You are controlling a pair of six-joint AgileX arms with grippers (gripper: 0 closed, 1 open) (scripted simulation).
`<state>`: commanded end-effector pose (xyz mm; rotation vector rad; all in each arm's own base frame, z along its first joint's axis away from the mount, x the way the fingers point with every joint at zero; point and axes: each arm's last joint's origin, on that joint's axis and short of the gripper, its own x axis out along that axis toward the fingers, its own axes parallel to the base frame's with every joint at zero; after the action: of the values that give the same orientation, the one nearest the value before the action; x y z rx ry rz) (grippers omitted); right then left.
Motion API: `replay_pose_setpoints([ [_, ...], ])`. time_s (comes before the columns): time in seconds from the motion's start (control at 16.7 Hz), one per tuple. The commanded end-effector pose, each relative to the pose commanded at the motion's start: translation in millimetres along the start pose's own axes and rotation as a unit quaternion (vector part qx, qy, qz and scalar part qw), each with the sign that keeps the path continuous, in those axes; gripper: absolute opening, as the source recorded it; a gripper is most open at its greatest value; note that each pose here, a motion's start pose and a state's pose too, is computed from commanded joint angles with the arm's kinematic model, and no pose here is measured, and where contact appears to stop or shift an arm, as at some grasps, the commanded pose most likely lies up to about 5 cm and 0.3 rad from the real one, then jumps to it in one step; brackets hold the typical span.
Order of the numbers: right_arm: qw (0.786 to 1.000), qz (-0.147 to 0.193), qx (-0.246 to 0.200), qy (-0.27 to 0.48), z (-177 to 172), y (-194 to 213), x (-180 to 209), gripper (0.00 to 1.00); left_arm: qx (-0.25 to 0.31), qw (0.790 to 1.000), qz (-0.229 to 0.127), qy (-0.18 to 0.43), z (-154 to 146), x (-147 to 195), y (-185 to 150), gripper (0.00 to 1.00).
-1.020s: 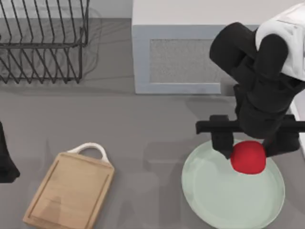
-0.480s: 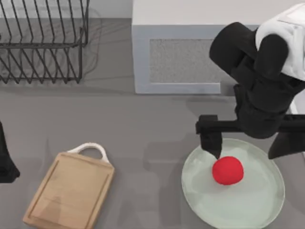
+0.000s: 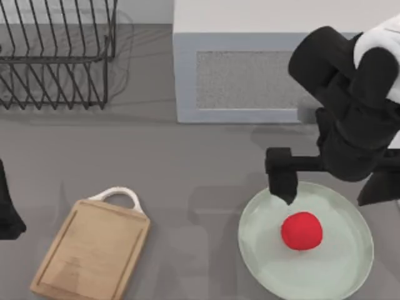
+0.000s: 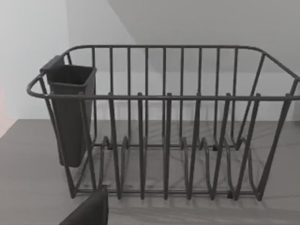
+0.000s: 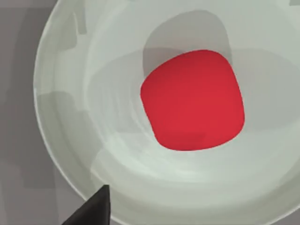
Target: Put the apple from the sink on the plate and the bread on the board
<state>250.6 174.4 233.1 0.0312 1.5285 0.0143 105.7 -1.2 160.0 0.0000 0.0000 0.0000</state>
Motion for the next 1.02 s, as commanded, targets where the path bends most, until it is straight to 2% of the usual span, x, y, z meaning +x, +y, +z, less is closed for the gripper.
replay_pose_setpoints([
  [0.3, 0.991, 0.063, -0.001, -0.121, -26, -53, -19, 1.00, 0.000, 1.000, 0.000, 0.000, 0, 0, 0, 1.00],
  [0.48, 0.964, 0.100, -0.003, -0.245, -58, -93, -28, 1.00, 0.000, 1.000, 0.000, 0.000, 0, 0, 0, 1.00],
  [0.6, 0.933, 0.113, -0.005, -0.341, -83, -118, -26, 1.00, 0.000, 1.000, 0.000, 0.000, 0, 0, 0, 1.00],
  [0.72, 0.893, 0.111, -0.007, -0.437, -107, -138, -16, 1.00, 0.000, 1.000, 0.000, 0.000, 0, 0, 0, 1.00],
  [0.84, 0.847, 0.095, -0.009, -0.523, -126, -153, 1, 1.00, 0.000, 1.000, 0.000, 0.000, 0, 0, 0, 1.00],
  [1.02, 0.784, 0.053, -0.011, -0.619, -141, -168, 31, 1.00, 0.000, 1.000, 0.000, 0.000, 0, 0, 0, 1.00],
])
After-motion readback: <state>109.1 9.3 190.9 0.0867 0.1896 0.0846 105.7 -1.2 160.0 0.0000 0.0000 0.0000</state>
